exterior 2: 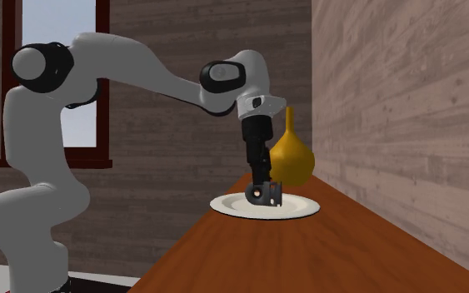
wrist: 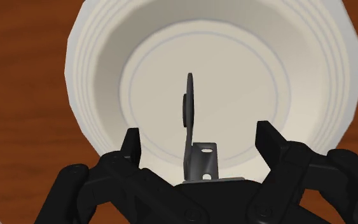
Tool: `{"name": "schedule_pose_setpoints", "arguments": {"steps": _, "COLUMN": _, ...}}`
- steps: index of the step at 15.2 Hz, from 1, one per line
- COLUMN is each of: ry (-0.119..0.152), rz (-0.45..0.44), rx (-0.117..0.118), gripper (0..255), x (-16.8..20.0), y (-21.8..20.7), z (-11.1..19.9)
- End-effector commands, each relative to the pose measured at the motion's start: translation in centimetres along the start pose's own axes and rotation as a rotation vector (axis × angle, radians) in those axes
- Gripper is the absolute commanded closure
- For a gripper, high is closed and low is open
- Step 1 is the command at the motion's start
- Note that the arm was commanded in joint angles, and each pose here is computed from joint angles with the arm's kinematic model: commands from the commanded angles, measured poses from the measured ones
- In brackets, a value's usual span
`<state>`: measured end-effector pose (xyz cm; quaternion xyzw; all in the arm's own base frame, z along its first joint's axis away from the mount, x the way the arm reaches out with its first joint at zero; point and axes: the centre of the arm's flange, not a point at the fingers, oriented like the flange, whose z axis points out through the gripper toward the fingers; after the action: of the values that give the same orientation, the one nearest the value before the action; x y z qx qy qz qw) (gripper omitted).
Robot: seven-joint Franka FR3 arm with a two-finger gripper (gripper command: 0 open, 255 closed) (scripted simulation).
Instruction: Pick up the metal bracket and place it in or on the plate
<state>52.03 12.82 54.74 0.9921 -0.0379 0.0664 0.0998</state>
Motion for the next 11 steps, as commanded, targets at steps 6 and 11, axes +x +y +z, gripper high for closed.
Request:
{"name": "schedule_pose_setpoints", "arguments": {"steps": 6, "ry": 0.0, "rz": 0.0, "rx": 0.0, "gripper": 0, "x": 0.0, "y": 0.0, "z": 2.5}}
{"name": "schedule_pose_setpoints", "arguments": {"steps": 11, "ry": 0.0, "rz": 0.0, "rx": 0.0, "gripper": 0, "x": 0.0, "y": 0.0, "z": 2.5}}
